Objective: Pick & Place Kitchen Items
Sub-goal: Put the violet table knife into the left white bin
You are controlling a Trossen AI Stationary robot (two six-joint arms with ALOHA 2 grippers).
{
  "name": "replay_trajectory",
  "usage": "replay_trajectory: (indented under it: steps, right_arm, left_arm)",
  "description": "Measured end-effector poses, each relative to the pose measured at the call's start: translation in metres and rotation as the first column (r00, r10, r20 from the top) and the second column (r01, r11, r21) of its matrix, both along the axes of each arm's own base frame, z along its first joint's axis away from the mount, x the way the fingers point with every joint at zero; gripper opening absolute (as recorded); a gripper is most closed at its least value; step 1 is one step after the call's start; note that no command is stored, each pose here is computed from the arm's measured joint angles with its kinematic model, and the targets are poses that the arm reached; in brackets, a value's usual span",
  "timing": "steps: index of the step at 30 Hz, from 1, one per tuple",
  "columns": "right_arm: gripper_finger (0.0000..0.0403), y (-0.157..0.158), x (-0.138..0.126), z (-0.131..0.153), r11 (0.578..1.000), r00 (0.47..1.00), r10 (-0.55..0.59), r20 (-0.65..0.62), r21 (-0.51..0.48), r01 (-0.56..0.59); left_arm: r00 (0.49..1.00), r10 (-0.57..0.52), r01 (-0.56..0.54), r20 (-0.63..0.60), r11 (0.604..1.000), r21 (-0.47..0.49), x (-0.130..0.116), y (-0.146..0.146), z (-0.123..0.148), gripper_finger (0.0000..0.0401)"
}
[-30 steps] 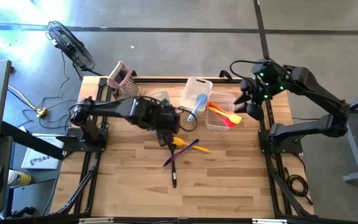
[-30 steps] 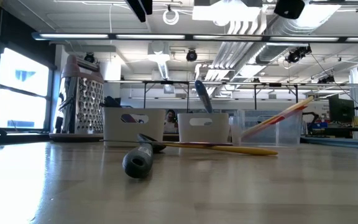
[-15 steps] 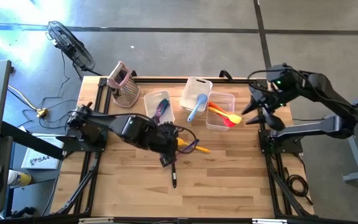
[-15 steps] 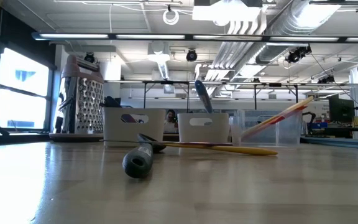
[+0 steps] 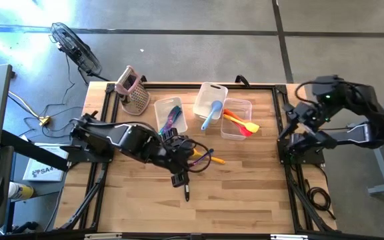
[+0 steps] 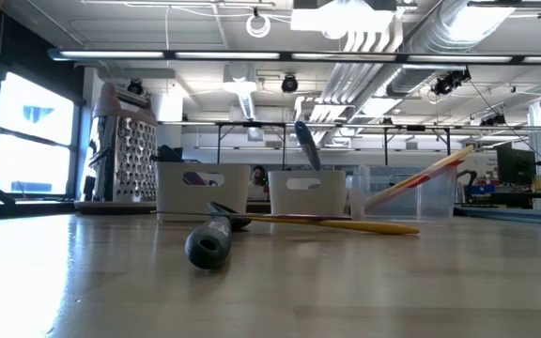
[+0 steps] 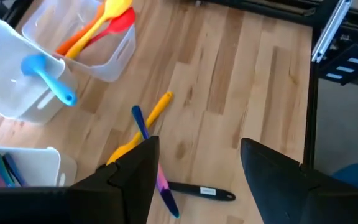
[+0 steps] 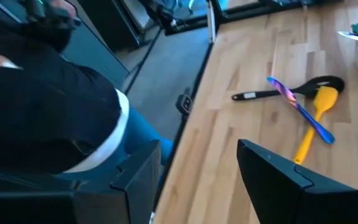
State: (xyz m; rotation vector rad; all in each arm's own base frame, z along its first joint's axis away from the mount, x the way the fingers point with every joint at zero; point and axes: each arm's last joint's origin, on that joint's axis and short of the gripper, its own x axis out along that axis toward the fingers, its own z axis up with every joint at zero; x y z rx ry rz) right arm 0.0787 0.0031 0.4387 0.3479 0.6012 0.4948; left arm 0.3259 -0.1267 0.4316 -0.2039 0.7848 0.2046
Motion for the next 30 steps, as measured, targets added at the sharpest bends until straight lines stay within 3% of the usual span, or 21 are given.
replay_trajectory:
  steps: [7,13,18,24,30]
  right_arm:
    - [0.0206,0.004,-0.013,0.011,0.997,0.995,-0.038,0.090,0.063,0.032]
    - [0.0206,0.003,-0.013,0.018,0.984,0.983,-0.149,0.109,0.115,0.137]
    - [0.0206,-0.001,-0.005,0.021,0.962,0.963,-0.243,0.113,0.152,0.225]
    - [0.0206,-0.003,0.023,-0.004,0.936,0.963,-0.264,0.051,0.256,0.243]
    - [0.0206,0.013,0.056,-0.040,0.919,0.987,-0.161,0.023,0.367,0.142]
  left_arm:
    - [0.996,-0.087,0.087,-0.005,0.996,0.005,-0.002,-0.001,0.005,0.0219]
    - [0.977,-0.211,0.213,-0.037,0.976,0.045,-0.007,0.001,0.008,0.0219]
    - [0.963,-0.266,0.267,-0.043,0.963,0.034,-0.026,0.007,0.020,0.0219]
    - [0.958,-0.284,0.286,-0.049,0.957,0.054,-0.040,0.013,0.028,0.0219]
    - [0.940,-0.326,0.337,-0.104,0.935,0.110,-0.044,0.015,0.026,0.0219]
